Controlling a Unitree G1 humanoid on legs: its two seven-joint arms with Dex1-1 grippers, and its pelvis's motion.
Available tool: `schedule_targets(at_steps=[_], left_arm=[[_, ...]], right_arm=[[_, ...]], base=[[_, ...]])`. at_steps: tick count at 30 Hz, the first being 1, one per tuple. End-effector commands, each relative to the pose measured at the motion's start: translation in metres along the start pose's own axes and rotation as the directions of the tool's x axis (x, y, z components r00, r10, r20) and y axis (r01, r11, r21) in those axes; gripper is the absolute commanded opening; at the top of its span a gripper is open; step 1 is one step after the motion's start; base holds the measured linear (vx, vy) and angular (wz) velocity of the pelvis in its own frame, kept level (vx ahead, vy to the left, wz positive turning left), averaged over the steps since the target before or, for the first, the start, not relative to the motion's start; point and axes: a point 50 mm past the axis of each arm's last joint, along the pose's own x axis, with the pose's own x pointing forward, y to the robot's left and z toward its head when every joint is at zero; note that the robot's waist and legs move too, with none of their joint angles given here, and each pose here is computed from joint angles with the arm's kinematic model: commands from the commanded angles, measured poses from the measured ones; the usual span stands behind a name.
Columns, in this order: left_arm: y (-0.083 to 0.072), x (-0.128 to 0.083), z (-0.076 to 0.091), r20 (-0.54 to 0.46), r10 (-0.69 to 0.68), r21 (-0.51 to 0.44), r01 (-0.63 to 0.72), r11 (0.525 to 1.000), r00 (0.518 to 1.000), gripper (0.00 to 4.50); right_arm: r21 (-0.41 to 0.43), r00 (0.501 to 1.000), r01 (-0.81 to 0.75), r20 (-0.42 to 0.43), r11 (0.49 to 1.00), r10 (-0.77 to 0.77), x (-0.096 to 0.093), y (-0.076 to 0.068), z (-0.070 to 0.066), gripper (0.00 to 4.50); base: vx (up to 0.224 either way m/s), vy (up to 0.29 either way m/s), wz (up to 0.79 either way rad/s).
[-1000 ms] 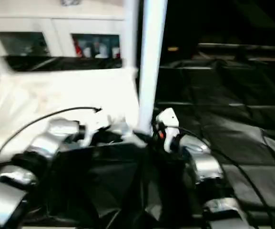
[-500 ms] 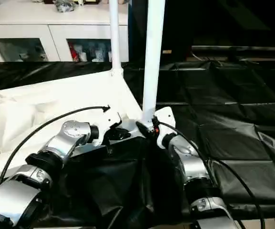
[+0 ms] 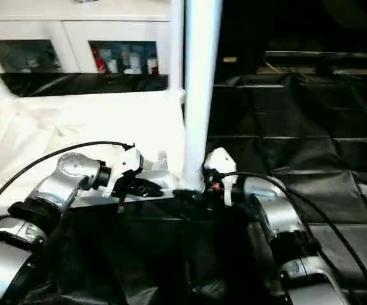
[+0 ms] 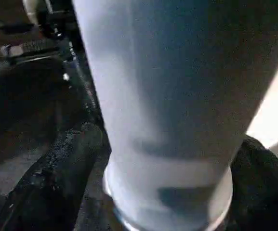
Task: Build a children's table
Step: Rotate leg to tighten
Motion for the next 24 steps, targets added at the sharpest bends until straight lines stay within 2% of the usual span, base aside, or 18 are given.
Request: schedule_targets(at_steps=[1, 2, 7, 8, 15, 17, 18, 21, 24], left_arm=[[-0.008, 0.005, -0.01, -0.023, -0.069, -0.034, 0.068, 0.997, 0.997, 0.0], [-0.008, 0.005, -0.01, -0.023, -0.069, -0.034, 0.068, 0.997, 0.997, 0.0], [-0.009, 0.004, -0.009, -0.015, -0.083, -0.034, 0.083, 0.996, 0.996, 0.0], [-0.009, 0.004, -0.01, -0.015, -0.083, -0.035, 0.083, 0.996, 0.996, 0.0], [-0.006, 0.005, -0.011, -0.022, -0.035, -0.043, 0.034, 0.998, 0.999, 0.0], [-0.002, 0.007, -0.01, -0.029, 0.028, -0.051, -0.03, 0.998, 0.999, 0.0], [0.002, 0.009, -0.01, -0.04, 0.077, -0.06, -0.08, 0.995, 0.996, 0.0], [0.011, 0.016, -0.007, -0.061, 0.203, -0.078, -0.208, 0.975, 0.977, 0.0], [0.016, 0.027, 0.001, -0.04, 0.284, -0.11, -0.286, 0.952, 0.958, 0.0]], right_arm=[[0.008, 1.0, -0.027, 0.007, 1.0, 0.027, 0.0, 0.0, 0.002, 3.84], [0.008, 1.0, -0.027, 0.007, 1.0, 0.027, 0.0, 0.0, 0.002, 3.58], [0.029, 0.998, -0.058, 0.028, 0.998, 0.057, 0.003, 0.002, 0.003, 3.32], [0.028, 0.998, -0.06, 0.028, 0.998, 0.059, 0.004, 0.002, 0.003, 3.09], [0.057, 0.998, -0.053, 0.021, 0.997, 0.052, 0.006, 0.007, -0.004, 2.79], [0.069, 1.0, -0.003, -0.003, 0.998, 0.003, 0.008, 0.009, -0.012, 2.77], [0.075, 0.996, 0.084, -0.023, 0.994, -0.083, 0.011, 0.006, -0.017, 2.77], [0.121, 0.953, 0.3, -0.067, 0.946, -0.294, 0.018, -0.001, -0.03, 2.77], [0.198, 0.887, 0.461, -0.098, 0.865, -0.45, 0.027, -0.005, -0.037, 2.76]], base=[[0.0, 0.0, 0.0], [0.0, 0.0, 0.0], [0.0, 0.0, 0.0], [0.0, 0.0, 0.0], [0.0, 0.0, 0.0], [0.0, 0.0, 0.0], [0.0, 0.0, 0.0], [-0.019, 0.0, -0.01], [-0.055, 0.01, -0.05]])
